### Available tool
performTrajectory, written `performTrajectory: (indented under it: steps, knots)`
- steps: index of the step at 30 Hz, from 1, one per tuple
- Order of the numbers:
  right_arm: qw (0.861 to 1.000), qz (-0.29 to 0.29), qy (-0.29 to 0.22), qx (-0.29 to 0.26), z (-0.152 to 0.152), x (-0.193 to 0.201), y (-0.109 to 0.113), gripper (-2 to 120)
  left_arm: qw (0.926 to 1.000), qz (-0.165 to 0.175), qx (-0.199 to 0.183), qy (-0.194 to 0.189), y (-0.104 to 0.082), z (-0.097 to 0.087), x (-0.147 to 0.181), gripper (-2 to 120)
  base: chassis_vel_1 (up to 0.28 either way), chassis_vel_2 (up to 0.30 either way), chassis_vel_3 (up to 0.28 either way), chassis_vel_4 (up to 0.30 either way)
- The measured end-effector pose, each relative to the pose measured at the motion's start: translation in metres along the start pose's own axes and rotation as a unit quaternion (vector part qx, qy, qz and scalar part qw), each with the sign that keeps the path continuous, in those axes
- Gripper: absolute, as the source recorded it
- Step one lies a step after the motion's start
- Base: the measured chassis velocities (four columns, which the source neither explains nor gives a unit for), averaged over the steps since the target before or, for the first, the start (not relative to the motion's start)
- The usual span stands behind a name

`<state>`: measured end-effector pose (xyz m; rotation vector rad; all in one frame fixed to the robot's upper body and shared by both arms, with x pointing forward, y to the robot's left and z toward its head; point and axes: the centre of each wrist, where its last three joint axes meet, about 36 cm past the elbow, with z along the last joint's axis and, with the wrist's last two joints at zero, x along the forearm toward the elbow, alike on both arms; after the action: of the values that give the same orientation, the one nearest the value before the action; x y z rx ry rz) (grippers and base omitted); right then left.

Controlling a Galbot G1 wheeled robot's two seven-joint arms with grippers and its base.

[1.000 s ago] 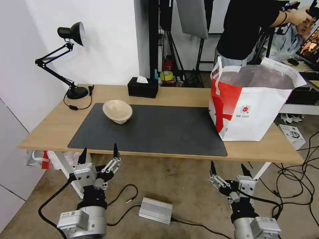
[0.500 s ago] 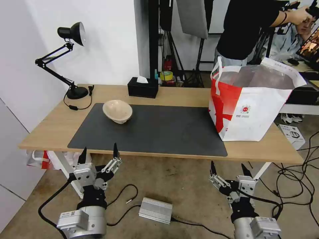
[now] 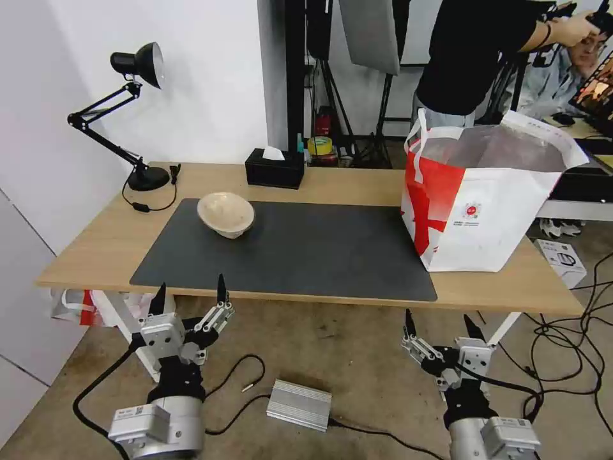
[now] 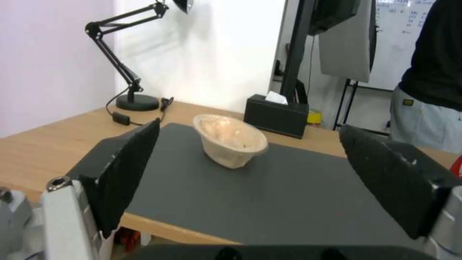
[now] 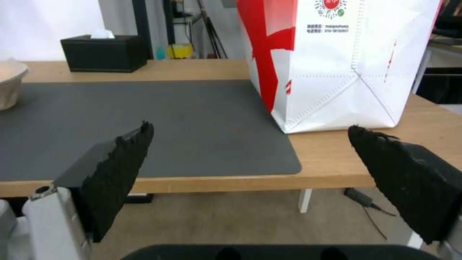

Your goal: Pick up the trash from the table and place it into the takeout bag.

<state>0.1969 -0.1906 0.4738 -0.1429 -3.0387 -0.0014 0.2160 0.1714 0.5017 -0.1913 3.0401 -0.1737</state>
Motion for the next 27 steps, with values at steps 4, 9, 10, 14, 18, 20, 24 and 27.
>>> performTrajectory:
  steps: [4, 9, 10, 14, 18, 20, 24, 27]
  knots:
    - [1.000, 0.000, 0.000, 0.000, 0.000, 0.000, 0.000, 100, 1.0000, 0.000, 0.003, -0.001, 0.001, -0.001, -0.001, 100, 0.000, 0.000, 0.000, 0.000]
    - [1.000, 0.000, 0.000, 0.000, 0.000, 0.000, 0.000, 100, 0.9999, -0.007, 0.007, -0.003, 0.002, -0.002, -0.002, 100, 0.000, 0.000, 0.000, 0.000]
    - [1.000, 0.000, 0.000, 0.000, 0.000, 0.000, 0.000, 100, 0.9999, -0.007, 0.007, -0.003, 0.002, -0.002, -0.002, 100, 0.000, 0.000, 0.000, 0.000]
    - [1.000, 0.000, 0.000, 0.000, 0.000, 0.000, 0.000, 100, 0.9995, -0.015, 0.028, 0.002, 0.005, -0.006, -0.007, 100, 0.000, 0.000, 0.000, 0.000]
    - [1.000, 0.000, 0.000, 0.000, 0.000, 0.000, 0.000, 100, 0.9958, -0.030, 0.084, 0.021, 0.009, -0.010, -0.017, 100, 0.000, 0.000, 0.000, 0.000]
    - [1.000, 0.000, 0.000, 0.000, 0.000, 0.000, 0.000, 100, 0.9941, -0.033, 0.099, 0.029, 0.011, -0.012, -0.020, 100, 0.000, 0.000, 0.000, 0.000]
    - [1.000, 0.000, 0.000, 0.000, 0.000, 0.000, 0.000, 100, 0.9898, -0.038, 0.130, 0.045, 0.014, -0.014, -0.024, 100, 0.000, 0.000, 0.000, 0.000]
    - [1.000, 0.000, 0.000, 0.000, 0.000, 0.000, 0.000, 100, 0.9852, -0.043, 0.154, 0.061, 0.013, -0.014, -0.025, 100, 0.000, 0.000, 0.000, 0.000]
